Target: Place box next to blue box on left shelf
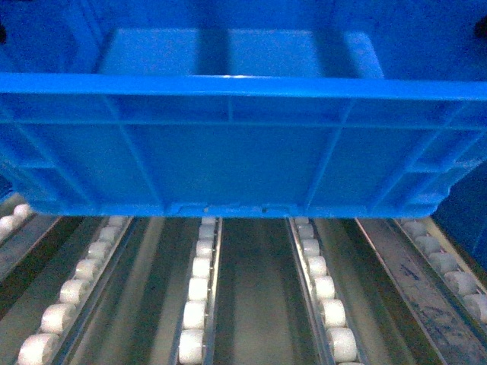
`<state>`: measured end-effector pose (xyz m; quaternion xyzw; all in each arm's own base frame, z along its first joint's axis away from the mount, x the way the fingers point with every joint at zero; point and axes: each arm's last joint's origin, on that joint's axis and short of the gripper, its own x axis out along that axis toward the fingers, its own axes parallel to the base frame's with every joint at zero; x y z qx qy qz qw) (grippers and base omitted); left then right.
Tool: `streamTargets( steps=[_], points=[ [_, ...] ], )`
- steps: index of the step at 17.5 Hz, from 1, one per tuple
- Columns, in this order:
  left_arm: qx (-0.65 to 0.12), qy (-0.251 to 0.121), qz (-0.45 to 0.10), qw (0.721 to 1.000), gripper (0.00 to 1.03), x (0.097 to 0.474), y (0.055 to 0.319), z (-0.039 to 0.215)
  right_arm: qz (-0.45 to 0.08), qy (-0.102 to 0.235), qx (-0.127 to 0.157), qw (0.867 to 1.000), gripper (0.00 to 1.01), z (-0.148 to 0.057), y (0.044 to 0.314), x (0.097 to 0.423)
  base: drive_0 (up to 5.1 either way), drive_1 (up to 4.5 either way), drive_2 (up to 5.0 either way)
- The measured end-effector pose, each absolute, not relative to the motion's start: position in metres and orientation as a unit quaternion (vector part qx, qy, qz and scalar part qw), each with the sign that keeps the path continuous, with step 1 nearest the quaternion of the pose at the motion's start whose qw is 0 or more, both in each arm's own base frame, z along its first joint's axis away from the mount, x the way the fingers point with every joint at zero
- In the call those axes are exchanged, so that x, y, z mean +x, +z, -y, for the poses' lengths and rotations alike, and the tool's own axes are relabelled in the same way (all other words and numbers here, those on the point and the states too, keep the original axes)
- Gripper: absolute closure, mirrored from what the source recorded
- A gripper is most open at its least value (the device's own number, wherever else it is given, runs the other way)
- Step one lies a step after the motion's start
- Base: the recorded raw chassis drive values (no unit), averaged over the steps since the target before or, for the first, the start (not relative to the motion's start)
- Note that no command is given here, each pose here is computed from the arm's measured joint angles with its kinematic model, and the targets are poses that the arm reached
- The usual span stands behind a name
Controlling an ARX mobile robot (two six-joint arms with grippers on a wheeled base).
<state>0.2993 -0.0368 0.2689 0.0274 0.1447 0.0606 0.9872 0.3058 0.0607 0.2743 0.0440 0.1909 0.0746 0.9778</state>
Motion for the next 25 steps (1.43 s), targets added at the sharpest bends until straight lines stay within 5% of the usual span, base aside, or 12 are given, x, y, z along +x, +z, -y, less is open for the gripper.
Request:
streamTargets(
  steps=[3, 5, 11, 16, 20, 21, 22, 25],
  points=[
    [0.033, 0.089, -0.229, 0.969, 0.87, 0.296, 0.260, -0.002, -0.274, 0.120, 0.069, 0.952, 0.93, -0.085, 0.258, 0.296, 0.0, 0.00, 0.0],
    [0.036, 0.095, -0.238, 0.966, 0.87, 0.293, 0.258, -0.012, -0.292, 0.132, 0.081, 0.944, 0.93, -0.098, 0.251, 0.296, 0.0, 0.00, 0.0],
    [0.038, 0.082, -0.252, 0.964, 0.87, 0.288, 0.247, -0.003, -0.315, 0.121, 0.074, 0.938, 0.93, -0.098, 0.244, 0.295, 0.0, 0.00, 0.0],
    [0.030, 0.072, -0.329, 0.941, 0.87, 0.286, 0.212, 0.019, -0.358, 0.103, 0.053, 0.927, 0.93, -0.084, 0.226, 0.295, 0.0, 0.00, 0.0],
    [0.024, 0.090, -0.343, 0.935, 0.87, 0.292, 0.192, 0.005, -0.357, 0.113, 0.056, 0.926, 0.93, -0.093, 0.220, 0.297, 0.0, 0.00, 0.0],
    [0.039, 0.079, -0.338, 0.937, 0.87, 0.305, 0.186, 0.003, -0.366, 0.103, 0.053, 0.923, 0.85, -0.099, 0.215, 0.304, 0.0, 0.00, 0.0],
    [0.026, 0.072, -0.301, 0.951, 0.59, 0.318, 0.186, 0.005, -0.358, 0.132, 0.067, 0.922, 0.55, -0.103, 0.216, 0.306, 0.0, 0.00, 0.0],
    [-0.020, 0.028, -0.214, 0.976, 0.28, 0.319, 0.212, 0.019, -0.314, 0.132, 0.066, 0.938, 0.23, -0.102, 0.225, 0.311, 0.0, 0.00, 0.0]
  ],
)
